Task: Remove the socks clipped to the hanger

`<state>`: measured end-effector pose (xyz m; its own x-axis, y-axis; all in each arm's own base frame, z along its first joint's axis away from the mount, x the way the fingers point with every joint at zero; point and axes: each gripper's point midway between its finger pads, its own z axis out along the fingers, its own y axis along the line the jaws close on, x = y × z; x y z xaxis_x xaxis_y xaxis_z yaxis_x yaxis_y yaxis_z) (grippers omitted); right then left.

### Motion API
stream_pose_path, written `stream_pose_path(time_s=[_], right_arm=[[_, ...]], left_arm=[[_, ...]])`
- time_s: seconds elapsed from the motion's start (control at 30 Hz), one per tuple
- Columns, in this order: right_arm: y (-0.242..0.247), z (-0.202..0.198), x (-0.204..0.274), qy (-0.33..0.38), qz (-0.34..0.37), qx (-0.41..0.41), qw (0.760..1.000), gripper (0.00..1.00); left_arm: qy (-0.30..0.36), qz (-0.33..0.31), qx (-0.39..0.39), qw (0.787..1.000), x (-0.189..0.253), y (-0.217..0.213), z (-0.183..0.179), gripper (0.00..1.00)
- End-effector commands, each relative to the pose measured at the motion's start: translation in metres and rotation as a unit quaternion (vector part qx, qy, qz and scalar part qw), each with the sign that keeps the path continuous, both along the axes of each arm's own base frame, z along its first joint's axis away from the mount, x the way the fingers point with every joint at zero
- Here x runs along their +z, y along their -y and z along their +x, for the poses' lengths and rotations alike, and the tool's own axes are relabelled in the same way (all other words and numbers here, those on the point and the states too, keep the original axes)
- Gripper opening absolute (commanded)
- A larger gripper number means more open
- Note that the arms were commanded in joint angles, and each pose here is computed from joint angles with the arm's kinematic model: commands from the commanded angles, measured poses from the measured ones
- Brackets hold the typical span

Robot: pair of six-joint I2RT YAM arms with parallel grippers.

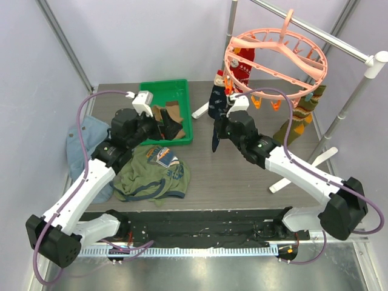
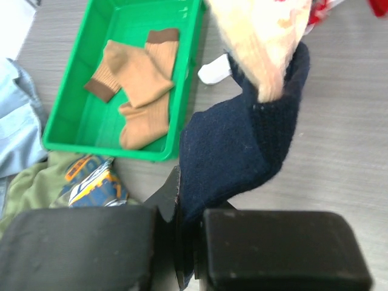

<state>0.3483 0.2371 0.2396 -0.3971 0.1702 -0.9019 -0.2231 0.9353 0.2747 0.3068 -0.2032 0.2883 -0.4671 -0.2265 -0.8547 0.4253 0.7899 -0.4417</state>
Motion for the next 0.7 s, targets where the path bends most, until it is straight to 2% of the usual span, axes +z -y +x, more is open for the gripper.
stream_pose_path(time_s=[0.0, 0.23, 0.67], right_arm=[[-0.001, -0.018, 0.021, 0.007, 0.067, 0.009, 0.998, 0.01], [0.010, -0.032, 0.039, 0.013, 0.125, -0.008, 0.992, 0.01], [0.024, -0.051, 0.064, 0.027, 0.195, -0.020, 0.980, 0.05]], left_arm=[[0.039, -0.026, -0.077, 0.996, 0.019, 0.039, -0.013, 0.98], [0.075, -0.002, -0.136, 0.988, 0.007, 0.084, -0.039, 0.98], [0.120, -0.011, -0.199, 0.973, -0.005, 0.151, -0.055, 0.99]])
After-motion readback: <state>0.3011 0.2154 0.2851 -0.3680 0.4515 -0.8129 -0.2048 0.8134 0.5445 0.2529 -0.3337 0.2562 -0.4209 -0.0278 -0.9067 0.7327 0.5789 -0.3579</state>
